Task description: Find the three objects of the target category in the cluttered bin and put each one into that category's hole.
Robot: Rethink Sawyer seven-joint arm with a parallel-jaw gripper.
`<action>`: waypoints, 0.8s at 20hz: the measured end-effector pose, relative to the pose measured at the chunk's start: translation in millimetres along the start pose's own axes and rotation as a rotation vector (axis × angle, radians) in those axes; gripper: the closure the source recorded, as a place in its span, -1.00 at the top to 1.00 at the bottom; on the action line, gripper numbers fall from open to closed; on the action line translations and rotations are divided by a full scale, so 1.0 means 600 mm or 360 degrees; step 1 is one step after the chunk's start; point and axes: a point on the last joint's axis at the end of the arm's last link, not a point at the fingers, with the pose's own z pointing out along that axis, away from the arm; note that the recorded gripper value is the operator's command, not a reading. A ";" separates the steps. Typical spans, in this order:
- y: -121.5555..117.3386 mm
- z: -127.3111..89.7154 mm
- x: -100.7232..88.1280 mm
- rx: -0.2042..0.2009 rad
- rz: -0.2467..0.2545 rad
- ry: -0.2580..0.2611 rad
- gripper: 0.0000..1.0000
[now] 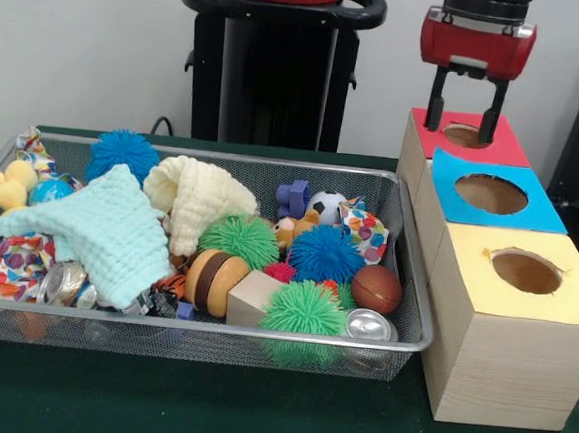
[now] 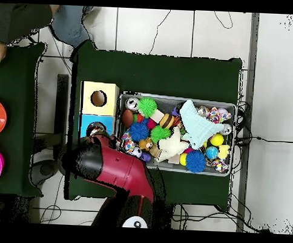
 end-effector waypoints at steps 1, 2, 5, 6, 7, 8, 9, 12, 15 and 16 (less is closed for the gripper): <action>-0.007 -0.001 -0.006 0.0001 0.0015 -0.0002 1.00; -0.017 -0.002 -0.015 0.0002 0.0037 -0.0005 1.00; -0.060 -0.008 -0.051 0.0000 0.0128 -0.0020 1.00; -0.075 -0.010 -0.064 -0.0002 0.0160 -0.0026 1.00; -0.097 -0.015 -0.080 -0.0003 0.0199 -0.0037 1.00; -0.119 -0.020 -0.097 -0.0004 0.0238 -0.0048 1.00; -0.135 -0.024 -0.108 -0.0005 0.0264 -0.0058 1.00; -0.187 -0.041 -0.142 -0.0008 0.0342 -0.0092 1.00; -0.240 -0.056 -0.174 -0.0017 0.0411 -0.0125 1.00; -0.250 -0.057 -0.180 -0.0018 0.0422 -0.0131 1.00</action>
